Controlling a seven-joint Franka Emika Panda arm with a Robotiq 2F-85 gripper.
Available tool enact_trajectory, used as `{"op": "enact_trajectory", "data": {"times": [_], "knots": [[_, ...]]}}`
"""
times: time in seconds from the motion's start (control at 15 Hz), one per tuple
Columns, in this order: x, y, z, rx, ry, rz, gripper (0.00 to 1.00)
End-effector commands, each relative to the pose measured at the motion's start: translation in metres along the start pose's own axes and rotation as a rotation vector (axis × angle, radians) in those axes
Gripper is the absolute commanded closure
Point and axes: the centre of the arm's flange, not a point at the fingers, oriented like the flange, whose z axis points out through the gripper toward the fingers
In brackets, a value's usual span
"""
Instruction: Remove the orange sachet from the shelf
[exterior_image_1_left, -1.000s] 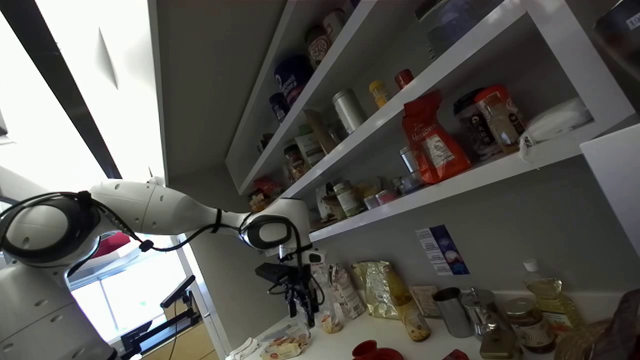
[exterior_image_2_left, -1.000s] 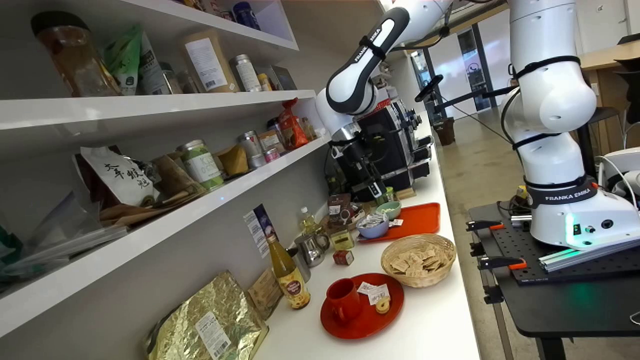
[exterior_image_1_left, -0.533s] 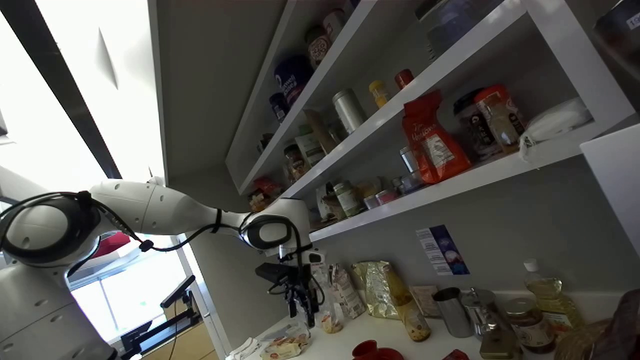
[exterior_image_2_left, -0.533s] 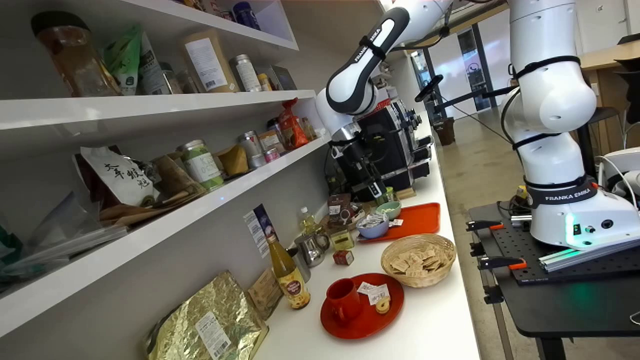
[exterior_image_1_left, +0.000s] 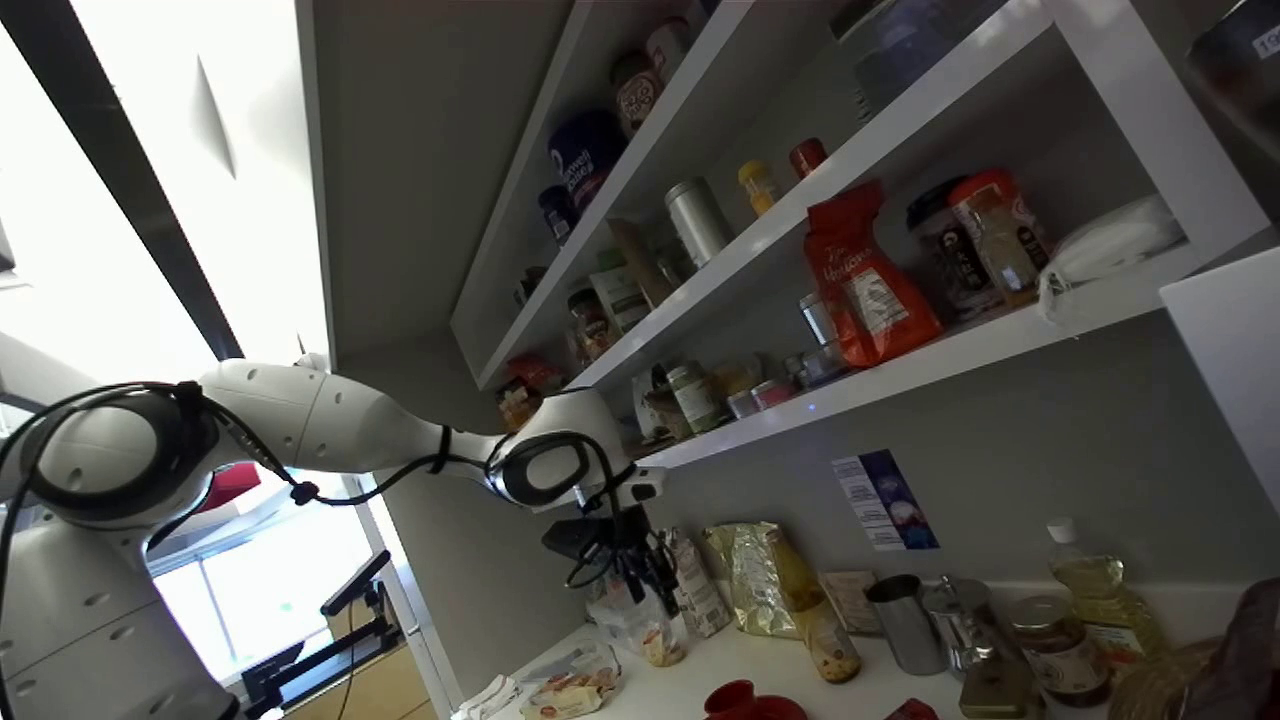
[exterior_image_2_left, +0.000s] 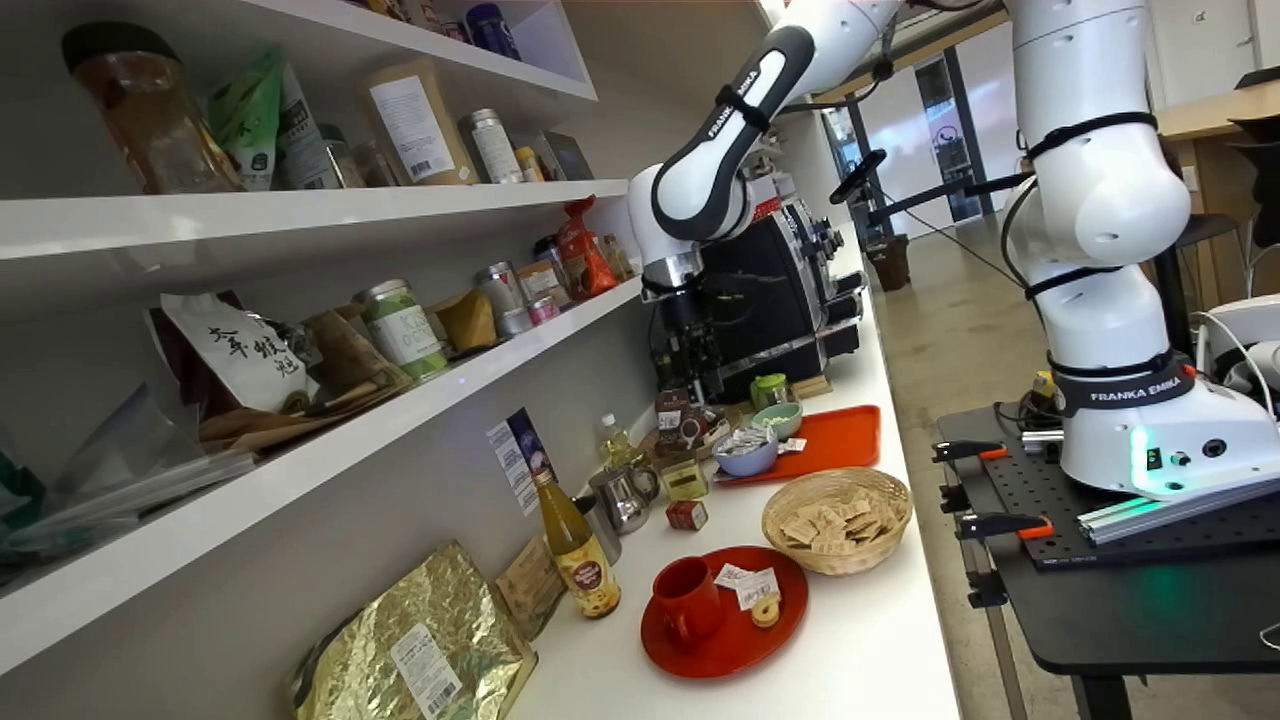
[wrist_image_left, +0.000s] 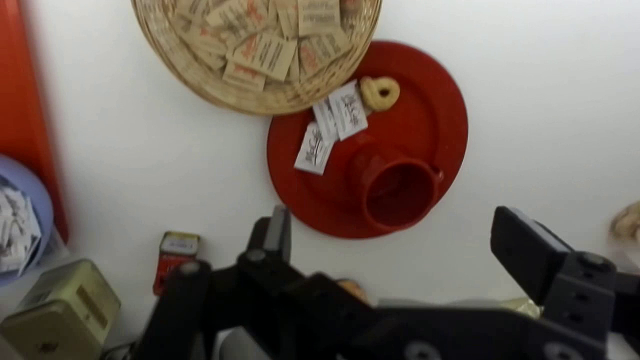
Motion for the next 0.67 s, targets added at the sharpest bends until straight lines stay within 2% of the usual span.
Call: {"op": "enact_trajectory", "data": {"times": [0.0,0.33,0.6], "knots": [[0.035,-0.01,-0.003,-0.089,0.191,0.029,0.0],[0.06,-0.008,-0.039,-0.208,0.45,0.097,0.0],[0.066,0.013,-0.072,-0.281,0.523,0.197,0.0]]}}
